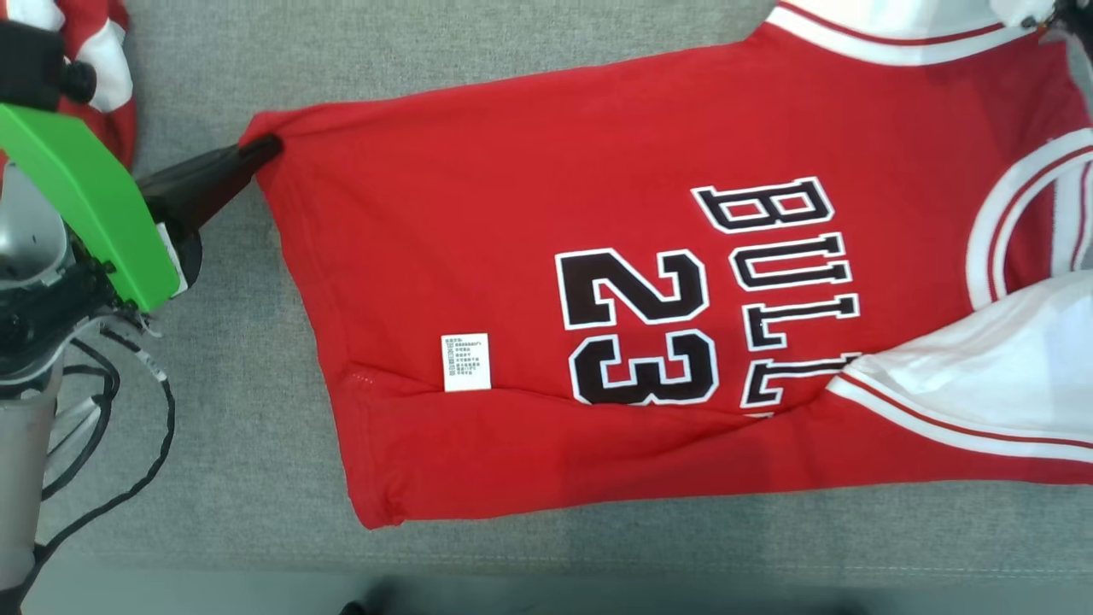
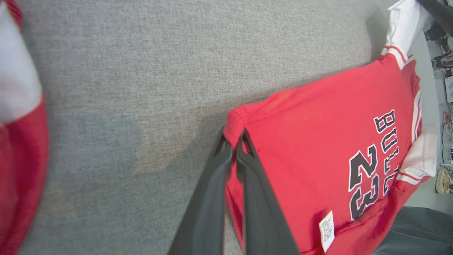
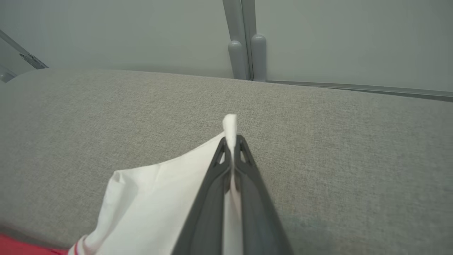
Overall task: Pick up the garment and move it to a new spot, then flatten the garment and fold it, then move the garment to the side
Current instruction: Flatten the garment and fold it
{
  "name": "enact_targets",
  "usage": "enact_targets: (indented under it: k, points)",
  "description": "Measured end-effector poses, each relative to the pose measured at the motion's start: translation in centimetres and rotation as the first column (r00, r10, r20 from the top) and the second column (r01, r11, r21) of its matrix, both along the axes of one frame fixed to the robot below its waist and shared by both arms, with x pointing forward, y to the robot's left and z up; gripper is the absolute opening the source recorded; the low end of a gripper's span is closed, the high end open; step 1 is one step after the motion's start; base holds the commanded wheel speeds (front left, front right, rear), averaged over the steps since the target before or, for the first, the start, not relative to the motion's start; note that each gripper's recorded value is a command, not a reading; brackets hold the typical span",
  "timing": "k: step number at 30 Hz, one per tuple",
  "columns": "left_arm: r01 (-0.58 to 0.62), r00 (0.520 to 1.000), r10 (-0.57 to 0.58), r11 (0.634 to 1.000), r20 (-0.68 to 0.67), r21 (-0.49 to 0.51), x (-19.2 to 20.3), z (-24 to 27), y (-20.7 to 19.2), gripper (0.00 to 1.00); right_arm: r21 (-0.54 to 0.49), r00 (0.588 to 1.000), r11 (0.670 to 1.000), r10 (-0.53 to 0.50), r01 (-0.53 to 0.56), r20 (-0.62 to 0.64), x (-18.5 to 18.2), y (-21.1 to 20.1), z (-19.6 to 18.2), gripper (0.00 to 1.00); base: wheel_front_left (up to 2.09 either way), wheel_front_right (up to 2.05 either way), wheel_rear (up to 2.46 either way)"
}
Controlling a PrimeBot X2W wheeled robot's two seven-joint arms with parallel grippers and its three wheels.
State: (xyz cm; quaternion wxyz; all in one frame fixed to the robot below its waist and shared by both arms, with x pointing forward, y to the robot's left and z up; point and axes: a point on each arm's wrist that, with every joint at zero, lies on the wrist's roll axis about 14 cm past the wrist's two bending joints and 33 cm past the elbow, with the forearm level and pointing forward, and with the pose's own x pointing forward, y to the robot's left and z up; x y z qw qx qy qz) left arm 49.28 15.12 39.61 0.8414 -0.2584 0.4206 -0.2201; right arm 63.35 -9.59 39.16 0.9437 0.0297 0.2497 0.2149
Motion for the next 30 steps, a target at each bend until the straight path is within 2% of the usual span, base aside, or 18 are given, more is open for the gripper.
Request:
enact_targets:
  k: [3, 9, 13, 21, 30]
  points:
    - [-0.009, 1.000, 0.009, 1.000, 0.013, 0.023, -0.4, 0.1, 0.2, 0.00, 0.020, 1.000, 1.000, 0.001, -0.001, 0.010, -1.2, -0.3, 0.4, 0.00, 0.00, 0.00, 0.00]
    - [-0.033, 0.999, 0.033, 0.999, 0.037, 0.019, -1.6, 0.7, 0.1, 0.00, 0.123, 0.999, 0.992, -0.026, 0.021, 0.044, -3.7, -0.3, 2.0, 0.00, 0.00, 0.00, 0.00]
    - [-0.037, 0.999, 0.036, 0.999, 0.037, 0.018, -2.9, 0.8, -0.1, 0.00, 0.137, 0.998, 0.990, -0.032, 0.024, 0.059, -5.6, -0.7, 2.7, 0.00, 0.00, 0.00, 0.00]
    - [-0.045, 0.996, 0.045, 0.999, 0.083, 0.001, -3.9, 1.8, -1.0, 0.00, 0.179, 0.972, 0.984, -0.063, 0.022, 0.227, -6.6, -1.9, 7.9, 0.00, 0.00, 0.00, 0.00]
    - [-0.047, 0.990, 0.049, 0.999, 0.136, -0.016, -4.4, 2.3, -2.4, 0.00, 0.194, 0.974, 0.980, -0.090, 0.049, 0.207, -9.6, -3.2, 6.6, 0.00, 0.00, 0.00, 0.00]
